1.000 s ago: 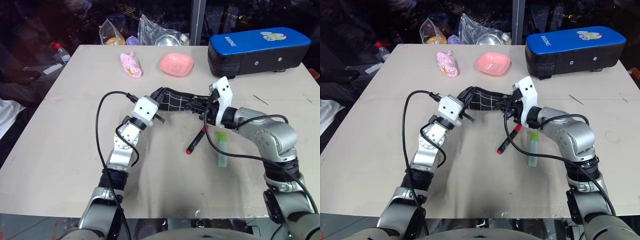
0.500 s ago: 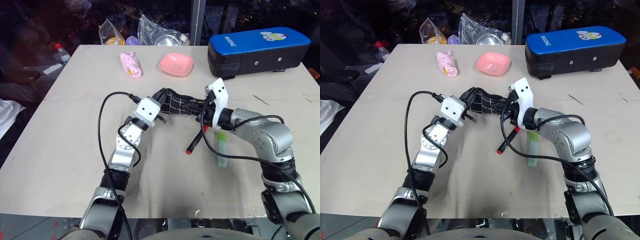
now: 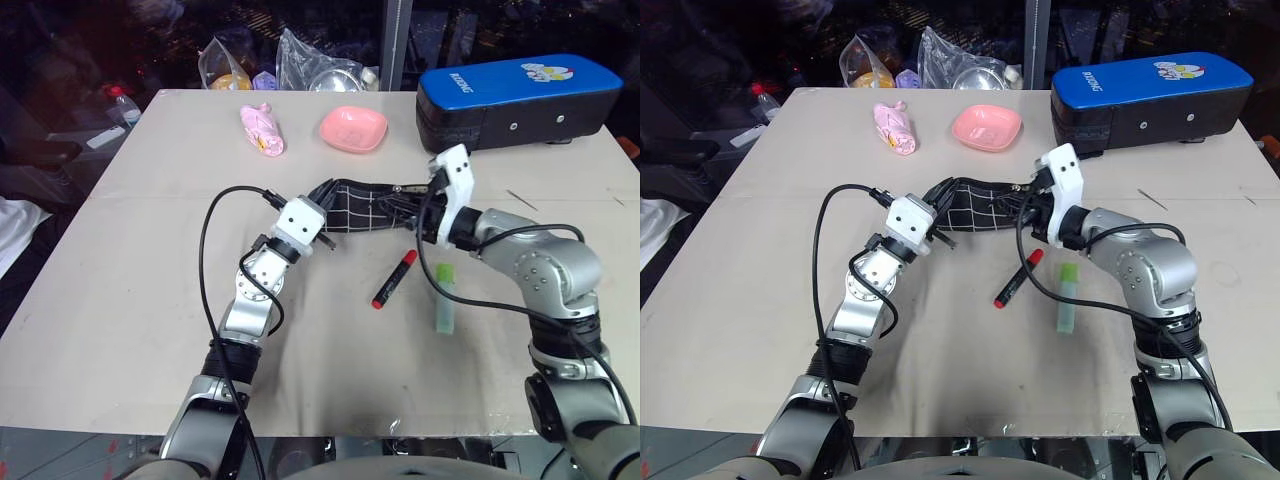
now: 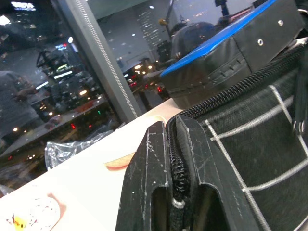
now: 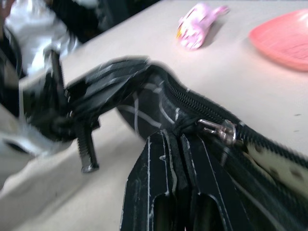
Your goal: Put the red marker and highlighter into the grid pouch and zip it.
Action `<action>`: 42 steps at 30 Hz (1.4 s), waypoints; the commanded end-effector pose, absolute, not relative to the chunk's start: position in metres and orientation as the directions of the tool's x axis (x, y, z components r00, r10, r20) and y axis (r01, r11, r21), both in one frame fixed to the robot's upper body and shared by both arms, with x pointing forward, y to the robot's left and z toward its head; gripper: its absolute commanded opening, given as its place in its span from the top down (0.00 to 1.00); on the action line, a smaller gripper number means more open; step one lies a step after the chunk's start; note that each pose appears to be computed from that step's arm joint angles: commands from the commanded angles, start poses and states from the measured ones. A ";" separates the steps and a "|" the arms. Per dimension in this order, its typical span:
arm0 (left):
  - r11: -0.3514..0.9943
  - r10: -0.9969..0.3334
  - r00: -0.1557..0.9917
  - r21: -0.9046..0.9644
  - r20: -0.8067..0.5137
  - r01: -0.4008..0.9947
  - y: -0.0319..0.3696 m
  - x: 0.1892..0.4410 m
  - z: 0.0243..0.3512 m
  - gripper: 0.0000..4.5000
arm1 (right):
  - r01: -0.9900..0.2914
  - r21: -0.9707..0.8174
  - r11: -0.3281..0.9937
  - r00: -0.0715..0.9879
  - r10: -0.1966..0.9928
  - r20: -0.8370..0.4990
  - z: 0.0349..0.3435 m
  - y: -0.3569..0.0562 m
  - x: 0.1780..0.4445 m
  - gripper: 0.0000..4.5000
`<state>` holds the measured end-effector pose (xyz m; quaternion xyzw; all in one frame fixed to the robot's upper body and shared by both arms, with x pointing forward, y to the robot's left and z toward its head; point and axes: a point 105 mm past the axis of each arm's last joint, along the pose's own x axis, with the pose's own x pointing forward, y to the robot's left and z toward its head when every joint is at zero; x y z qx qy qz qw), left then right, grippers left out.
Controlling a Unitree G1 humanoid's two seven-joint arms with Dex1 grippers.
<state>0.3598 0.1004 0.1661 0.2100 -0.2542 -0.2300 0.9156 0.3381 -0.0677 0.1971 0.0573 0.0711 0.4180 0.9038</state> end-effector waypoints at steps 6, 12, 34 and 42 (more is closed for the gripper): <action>0.808 -0.537 0.737 0.504 0.411 0.307 0.089 0.353 0.179 0.99 | -0.703 0.178 0.689 0.689 0.721 -0.069 0.188 -0.082 0.325 1.00; 0.803 -0.544 0.737 0.504 0.402 0.318 0.085 0.351 0.175 0.99 | -0.651 0.192 0.734 0.736 0.672 -0.073 0.179 -0.088 0.323 1.00; 0.791 -0.559 0.733 0.513 0.387 0.332 0.080 0.347 0.170 1.00 | -0.627 0.234 0.743 0.751 0.657 -0.073 0.175 -0.083 0.324 0.88; 0.790 -0.562 0.732 0.513 0.385 0.337 0.079 0.346 0.169 1.00 | -0.595 0.248 0.764 0.781 0.623 -0.046 0.178 -0.085 0.328 0.75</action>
